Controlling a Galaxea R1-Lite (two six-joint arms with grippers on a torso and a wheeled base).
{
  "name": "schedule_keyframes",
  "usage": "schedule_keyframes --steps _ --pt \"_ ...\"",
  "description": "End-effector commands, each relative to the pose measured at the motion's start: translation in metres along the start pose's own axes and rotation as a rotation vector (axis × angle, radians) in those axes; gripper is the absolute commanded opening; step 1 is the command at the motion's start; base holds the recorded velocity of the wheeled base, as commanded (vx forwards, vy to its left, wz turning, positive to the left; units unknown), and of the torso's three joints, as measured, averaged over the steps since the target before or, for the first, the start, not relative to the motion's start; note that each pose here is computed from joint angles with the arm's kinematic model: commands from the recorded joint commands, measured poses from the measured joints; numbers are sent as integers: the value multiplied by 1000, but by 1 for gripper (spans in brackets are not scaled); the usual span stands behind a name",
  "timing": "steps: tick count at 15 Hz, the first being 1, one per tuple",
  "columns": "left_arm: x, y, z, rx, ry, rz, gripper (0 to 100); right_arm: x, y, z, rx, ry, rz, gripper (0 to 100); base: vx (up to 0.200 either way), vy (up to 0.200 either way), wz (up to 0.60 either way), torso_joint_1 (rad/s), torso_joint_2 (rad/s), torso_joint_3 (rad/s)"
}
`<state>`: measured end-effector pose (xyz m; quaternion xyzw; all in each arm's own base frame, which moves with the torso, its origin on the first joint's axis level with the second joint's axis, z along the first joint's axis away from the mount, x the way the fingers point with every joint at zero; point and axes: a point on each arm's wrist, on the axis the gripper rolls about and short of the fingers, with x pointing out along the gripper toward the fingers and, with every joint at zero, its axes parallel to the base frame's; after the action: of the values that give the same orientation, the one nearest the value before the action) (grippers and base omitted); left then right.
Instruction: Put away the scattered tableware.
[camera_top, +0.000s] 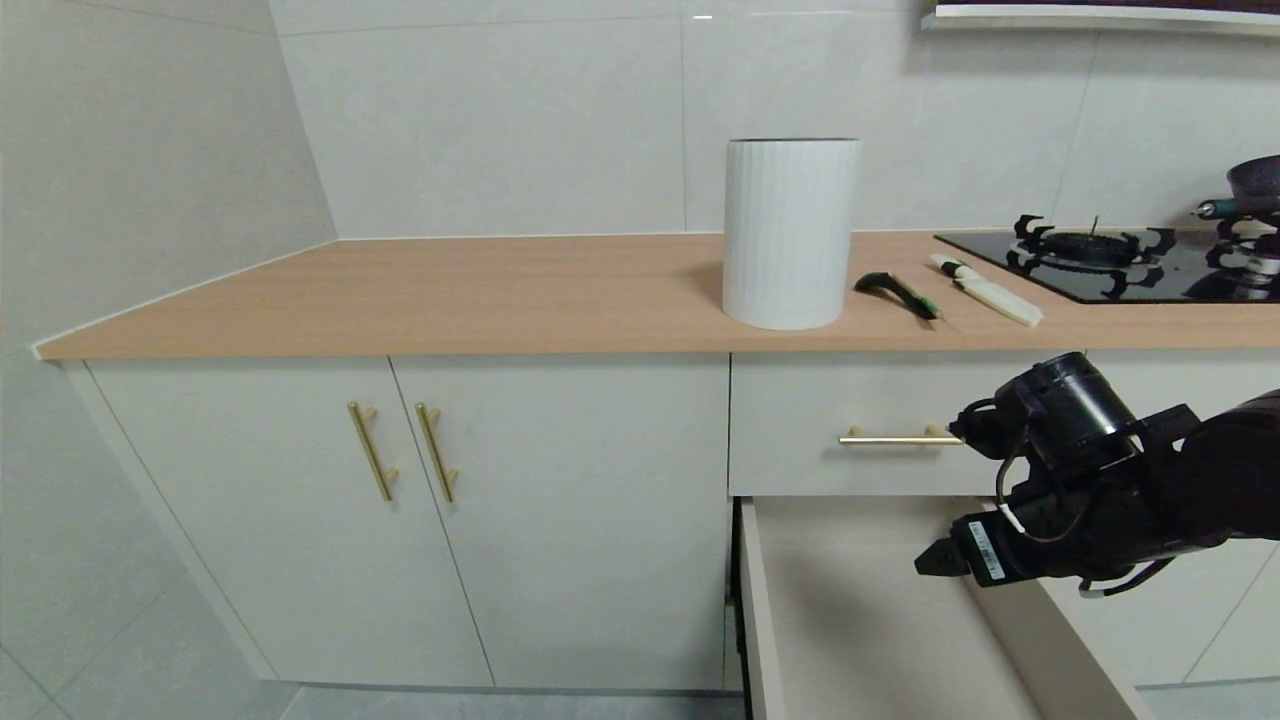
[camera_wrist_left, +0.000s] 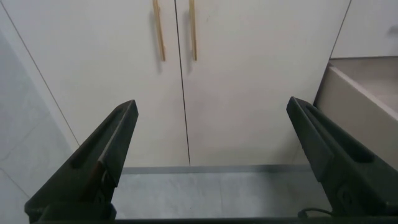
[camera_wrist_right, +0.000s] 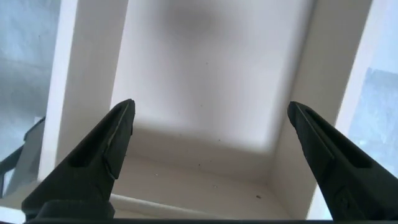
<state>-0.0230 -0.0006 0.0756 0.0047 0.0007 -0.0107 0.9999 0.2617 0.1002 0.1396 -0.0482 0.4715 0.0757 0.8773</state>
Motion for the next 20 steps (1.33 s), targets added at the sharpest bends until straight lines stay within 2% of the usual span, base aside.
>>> schedule_keyframes --steps 1,7,10,11,12,13,14,16,20 --pt "0 0 0 0 0 0 100 -1 0 0 -2 -2 2 100 0 0 0 168 -554 -295" --pt "0 0 0 0 0 0 100 0 0 1 1 -19 4 100 0 0 0 176 -483 -286" --pt "0 0 0 0 0 0 100 -3 -3 14 25 -128 7 100 0 0 0 119 -281 -167" --pt "0 0 0 0 0 -2 100 -5 -8 28 39 -215 5 100 0 0 0 32 -71 -46" --pt "0 0 0 0 0 0 100 -9 -14 55 43 -323 -6 100 0 0 0 27 -61 -32" --pt "0 0 0 0 0 0 100 -11 -16 69 51 -358 -12 100 0 0 0 0 0 0" --pt "0 0 0 0 0 0 100 -13 -20 96 68 -401 -20 100 0 0 0 0 0 0" --pt "0 0 0 0 0 0 100 -12 -22 124 87 -419 -41 100 0 0 0 0 0 0" --pt "0 0 0 0 0 0 100 -5 -22 133 140 -408 -69 100 0 0 0 0 0 0"
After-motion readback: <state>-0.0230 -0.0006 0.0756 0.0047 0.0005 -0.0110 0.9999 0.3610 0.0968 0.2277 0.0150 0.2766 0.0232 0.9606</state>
